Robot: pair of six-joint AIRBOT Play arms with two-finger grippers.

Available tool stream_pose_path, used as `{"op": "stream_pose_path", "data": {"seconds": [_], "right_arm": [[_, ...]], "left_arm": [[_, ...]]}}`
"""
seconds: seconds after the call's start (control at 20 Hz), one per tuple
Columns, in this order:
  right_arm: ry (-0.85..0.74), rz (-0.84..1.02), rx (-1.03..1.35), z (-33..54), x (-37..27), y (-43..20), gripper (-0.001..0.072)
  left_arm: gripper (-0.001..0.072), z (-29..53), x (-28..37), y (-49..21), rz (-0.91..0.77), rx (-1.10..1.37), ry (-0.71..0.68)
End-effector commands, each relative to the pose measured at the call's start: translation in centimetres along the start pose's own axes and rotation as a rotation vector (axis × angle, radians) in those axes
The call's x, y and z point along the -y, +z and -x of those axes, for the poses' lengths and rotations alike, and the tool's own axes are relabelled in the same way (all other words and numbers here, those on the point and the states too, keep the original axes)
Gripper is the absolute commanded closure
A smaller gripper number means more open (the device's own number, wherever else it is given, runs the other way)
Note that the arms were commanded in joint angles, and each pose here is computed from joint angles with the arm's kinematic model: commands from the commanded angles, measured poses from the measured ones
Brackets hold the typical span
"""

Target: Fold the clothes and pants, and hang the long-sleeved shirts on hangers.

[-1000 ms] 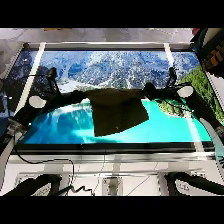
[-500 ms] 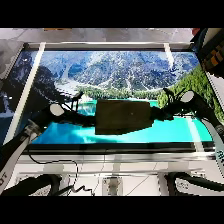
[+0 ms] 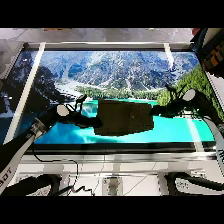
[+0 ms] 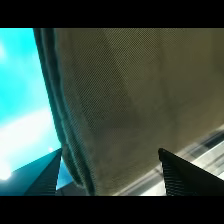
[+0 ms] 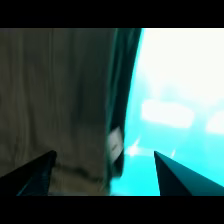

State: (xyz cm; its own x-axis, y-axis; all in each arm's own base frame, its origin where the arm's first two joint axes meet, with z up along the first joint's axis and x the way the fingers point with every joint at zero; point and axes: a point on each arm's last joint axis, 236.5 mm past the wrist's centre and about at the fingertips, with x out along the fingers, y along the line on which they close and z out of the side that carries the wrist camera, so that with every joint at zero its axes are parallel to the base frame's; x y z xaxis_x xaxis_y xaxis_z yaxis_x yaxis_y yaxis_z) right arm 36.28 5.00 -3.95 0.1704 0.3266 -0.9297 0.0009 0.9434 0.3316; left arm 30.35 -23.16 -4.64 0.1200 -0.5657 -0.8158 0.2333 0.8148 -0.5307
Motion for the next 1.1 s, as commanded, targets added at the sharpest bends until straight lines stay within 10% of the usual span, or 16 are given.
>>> {"op": "stream_pose_path", "data": {"seconds": [0.0,0.25,0.35,1.05], "right_arm": [[-0.025,-0.054,0.103,2.2,2.8,3.3,0.0033],[0.307,-0.154,-0.068,-1.3,0.5,1.1,0.0078],[0.336,-0.155,-0.127,-3.5,-0.1,0.4,0.0285],[0.197,-0.011,-0.124,-4.6,1.6,0.9,0.0154]], "left_arm": [[0.0009,2.0,0.6,2.2,-0.043,0.072,0.01],[0.001,3.8,0.7,4.0,-0.045,0.131,0.008],[0.0011,3.8,0.7,4.0,-0.044,0.131,0.008],[0.0011,3.8,0.8,4.0,-0.043,0.131,0.007]]}}
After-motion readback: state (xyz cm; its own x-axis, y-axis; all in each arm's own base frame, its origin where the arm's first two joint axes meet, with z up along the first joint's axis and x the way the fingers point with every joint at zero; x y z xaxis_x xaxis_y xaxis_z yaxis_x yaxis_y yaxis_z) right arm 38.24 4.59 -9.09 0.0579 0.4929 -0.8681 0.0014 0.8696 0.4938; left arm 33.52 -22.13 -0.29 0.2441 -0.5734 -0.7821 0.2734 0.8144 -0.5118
